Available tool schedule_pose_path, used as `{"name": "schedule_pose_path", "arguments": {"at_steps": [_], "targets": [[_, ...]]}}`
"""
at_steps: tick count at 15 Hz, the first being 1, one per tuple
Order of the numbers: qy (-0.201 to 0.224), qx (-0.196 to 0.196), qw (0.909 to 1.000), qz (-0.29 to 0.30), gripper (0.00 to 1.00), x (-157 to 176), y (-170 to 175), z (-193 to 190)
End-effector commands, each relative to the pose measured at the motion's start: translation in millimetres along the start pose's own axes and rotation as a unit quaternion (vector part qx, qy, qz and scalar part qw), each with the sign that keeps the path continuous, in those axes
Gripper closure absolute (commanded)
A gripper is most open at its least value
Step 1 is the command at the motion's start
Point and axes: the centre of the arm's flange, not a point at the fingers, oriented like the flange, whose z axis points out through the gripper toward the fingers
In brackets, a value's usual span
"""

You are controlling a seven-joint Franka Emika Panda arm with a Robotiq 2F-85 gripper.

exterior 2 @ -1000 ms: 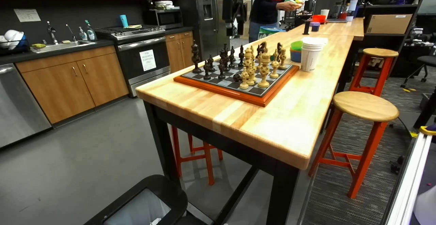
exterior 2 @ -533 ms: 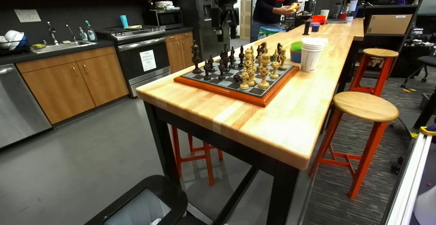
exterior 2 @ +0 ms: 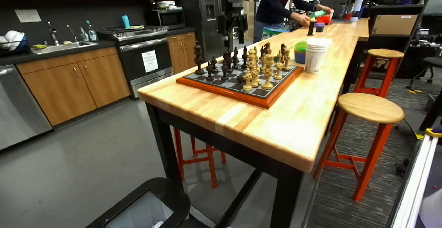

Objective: Move one yellow chess piece one step forward, then move one black piece to the right back corner of the chess board

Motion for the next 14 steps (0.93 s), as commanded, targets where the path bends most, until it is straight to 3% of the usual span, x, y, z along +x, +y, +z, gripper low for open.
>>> {"name": "schedule_pose_path", "arguments": {"at_steps": [1,14], "targets": [[-0.005,-0.003,0.9999,0.016,0.0,-1,14,-1],[-0.004,-0.01,0.9998,-0.018,0.0,-1,51,17]]}}
